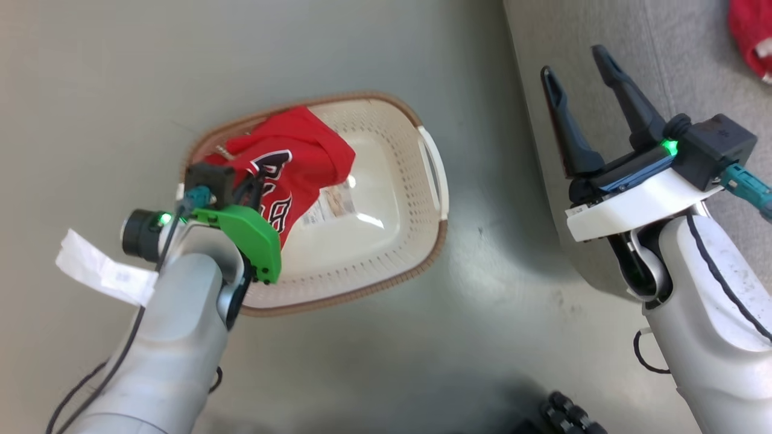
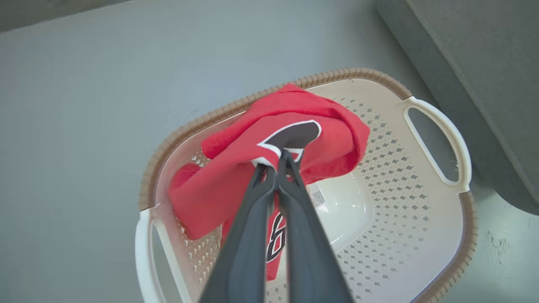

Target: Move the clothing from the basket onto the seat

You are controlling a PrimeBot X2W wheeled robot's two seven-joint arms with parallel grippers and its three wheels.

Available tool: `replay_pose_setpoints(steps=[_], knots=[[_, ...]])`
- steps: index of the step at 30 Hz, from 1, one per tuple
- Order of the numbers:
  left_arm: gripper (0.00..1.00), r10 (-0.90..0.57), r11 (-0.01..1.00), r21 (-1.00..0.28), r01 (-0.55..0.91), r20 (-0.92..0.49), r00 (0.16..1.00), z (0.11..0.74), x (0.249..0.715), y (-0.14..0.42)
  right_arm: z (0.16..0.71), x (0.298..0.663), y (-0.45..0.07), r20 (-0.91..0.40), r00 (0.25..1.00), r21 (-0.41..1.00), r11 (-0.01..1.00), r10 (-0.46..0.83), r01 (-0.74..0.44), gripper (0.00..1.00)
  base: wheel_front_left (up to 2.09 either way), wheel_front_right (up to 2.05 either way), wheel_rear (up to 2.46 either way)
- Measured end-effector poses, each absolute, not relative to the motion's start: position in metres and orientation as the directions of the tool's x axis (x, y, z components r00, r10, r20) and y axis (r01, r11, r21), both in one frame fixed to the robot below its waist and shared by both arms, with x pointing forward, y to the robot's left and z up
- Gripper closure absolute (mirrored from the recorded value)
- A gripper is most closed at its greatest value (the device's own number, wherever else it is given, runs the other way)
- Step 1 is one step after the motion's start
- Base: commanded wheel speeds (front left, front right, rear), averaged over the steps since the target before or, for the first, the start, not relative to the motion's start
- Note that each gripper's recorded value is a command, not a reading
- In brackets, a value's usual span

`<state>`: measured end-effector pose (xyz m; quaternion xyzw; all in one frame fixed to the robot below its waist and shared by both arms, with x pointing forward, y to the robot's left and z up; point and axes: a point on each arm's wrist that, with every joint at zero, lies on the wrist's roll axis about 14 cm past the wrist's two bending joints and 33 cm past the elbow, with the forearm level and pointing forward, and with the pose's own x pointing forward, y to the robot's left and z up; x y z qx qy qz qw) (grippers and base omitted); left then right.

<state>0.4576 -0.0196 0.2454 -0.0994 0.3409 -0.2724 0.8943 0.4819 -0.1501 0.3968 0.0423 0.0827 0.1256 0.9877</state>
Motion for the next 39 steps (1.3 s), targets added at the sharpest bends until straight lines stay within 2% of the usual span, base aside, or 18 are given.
replay_pose_setpoints(steps=[13,23,30,39], knots=[[1.00,-0.534,0.839,-0.350,0.416,-0.389,0.751,0.333,0.464,-0.007,0.431,0.460,-0.131,-0.103,0.951,0.142,0.950,0.292,-0.277,0.00,0.00,0.00,0.00],[1.00,-0.528,0.830,-0.344,0.439,-0.233,0.817,0.404,0.459,-0.004,0.455,0.434,-0.117,-0.074,0.947,0.163,0.940,0.314,-0.299,0.00,0.00,0.00,0.00],[1.00,-0.512,0.825,-0.343,0.449,-0.120,0.850,0.451,0.449,-0.001,0.461,0.407,-0.108,-0.078,0.942,0.195,0.932,0.326,-0.306,0.00,0.00,0.00,0.00],[1.00,-0.507,0.796,-0.327,0.510,0.100,0.856,0.534,0.428,-0.004,0.473,0.372,-0.092,-0.072,0.928,0.202,0.917,0.366,-0.345,0.00,0.00,0.00,0.00]])
